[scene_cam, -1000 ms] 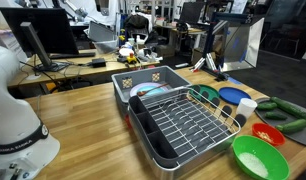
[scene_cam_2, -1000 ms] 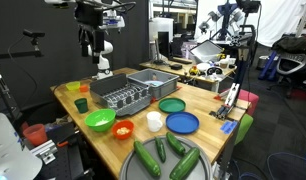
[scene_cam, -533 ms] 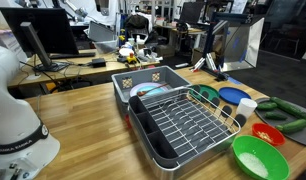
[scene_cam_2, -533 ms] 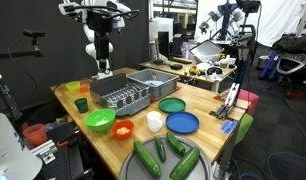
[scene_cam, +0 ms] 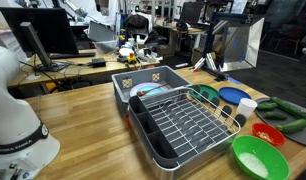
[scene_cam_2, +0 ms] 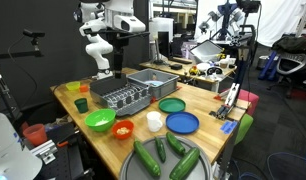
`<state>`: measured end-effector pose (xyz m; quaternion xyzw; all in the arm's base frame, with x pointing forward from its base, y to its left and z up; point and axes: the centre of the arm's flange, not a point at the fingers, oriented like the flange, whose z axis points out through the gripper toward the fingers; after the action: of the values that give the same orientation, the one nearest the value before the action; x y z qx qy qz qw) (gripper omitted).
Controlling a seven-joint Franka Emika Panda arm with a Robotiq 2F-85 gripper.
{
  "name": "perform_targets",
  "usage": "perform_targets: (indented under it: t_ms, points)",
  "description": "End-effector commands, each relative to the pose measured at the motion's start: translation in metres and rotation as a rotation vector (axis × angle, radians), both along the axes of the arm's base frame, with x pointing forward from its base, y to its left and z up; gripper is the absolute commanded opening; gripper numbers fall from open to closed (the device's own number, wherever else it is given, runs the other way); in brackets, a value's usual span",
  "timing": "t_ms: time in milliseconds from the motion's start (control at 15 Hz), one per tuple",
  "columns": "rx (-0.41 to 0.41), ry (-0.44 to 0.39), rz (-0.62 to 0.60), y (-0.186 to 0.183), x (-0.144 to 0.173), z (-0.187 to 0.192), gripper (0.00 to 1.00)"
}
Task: Pour the contents in the white mug into the orange bowl
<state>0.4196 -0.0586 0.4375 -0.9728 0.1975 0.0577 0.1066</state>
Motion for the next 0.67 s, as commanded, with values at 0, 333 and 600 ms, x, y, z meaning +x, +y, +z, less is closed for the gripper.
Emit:
perform_targets:
  t_ms: [0,333,600]
  points:
    - [-0.001,-0.003,-0.003,0.0,0.0,0.002,1.0]
    - [0.024,-0.01,-0.044,-0.003,0.005,0.002,1.0]
    - [0.12,-0.012,-0.272,-0.013,0.027,-0.024,1.0]
